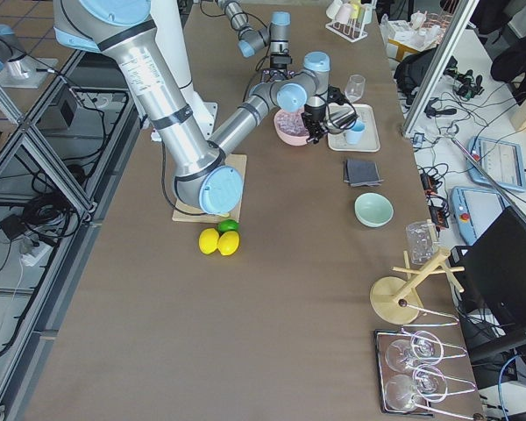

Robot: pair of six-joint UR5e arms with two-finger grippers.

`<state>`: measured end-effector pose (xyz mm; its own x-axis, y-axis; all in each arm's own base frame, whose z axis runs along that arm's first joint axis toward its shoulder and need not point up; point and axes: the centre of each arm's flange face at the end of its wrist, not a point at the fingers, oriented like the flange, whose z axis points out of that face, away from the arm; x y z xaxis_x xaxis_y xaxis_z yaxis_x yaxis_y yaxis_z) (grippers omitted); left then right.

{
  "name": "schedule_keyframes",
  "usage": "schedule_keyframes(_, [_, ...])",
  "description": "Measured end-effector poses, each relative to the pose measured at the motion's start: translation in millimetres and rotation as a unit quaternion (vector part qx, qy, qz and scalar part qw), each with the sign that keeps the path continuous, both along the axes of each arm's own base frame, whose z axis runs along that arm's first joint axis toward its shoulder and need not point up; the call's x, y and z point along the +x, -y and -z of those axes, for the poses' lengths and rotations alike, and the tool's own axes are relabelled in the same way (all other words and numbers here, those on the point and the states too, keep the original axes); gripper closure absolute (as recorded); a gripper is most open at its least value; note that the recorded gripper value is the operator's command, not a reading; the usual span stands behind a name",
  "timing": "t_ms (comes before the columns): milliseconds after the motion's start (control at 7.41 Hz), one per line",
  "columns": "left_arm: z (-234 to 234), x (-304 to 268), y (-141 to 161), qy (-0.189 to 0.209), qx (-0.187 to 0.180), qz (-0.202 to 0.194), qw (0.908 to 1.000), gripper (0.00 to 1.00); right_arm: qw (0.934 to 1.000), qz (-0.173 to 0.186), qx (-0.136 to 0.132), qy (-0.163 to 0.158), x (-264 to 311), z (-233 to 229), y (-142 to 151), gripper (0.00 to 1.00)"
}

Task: Put ice in cup with scoop
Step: 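Carry the scoop of ice with the right gripper over the clear glass on the tray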

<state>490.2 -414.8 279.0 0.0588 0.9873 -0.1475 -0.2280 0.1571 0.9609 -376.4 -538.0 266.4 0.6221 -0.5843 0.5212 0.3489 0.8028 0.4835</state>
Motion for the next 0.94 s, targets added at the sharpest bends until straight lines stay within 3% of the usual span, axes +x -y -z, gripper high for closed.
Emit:
schedule_keyframes(135, [-3, -23, -4, 0.016, -0.010, 0.008, 0.9998, 0.01, 0.9992, 0.001, -0.041, 0.001, 9, 0, 26, 1.00])
schedule_keyframes(405, [-13, -65, -3, 0.053, -0.036, 0.028, 0.9975, 0.01, 0.9936, 0.014, -0.108, -0.030, -1, 24, 70, 1.00])
schedule_keyframes(675, [-26, -100, 6, 0.077, -0.056, 0.051, 0.9942, 0.01, 0.9841, 0.033, -0.160, -0.070, -14, 57, 89, 1.00])
schedule_keyframes(945, [-43, -134, 16, 0.094, -0.080, 0.066, 0.9902, 0.01, 0.9714, 0.069, -0.198, -0.111, -14, 88, 86, 1.00])
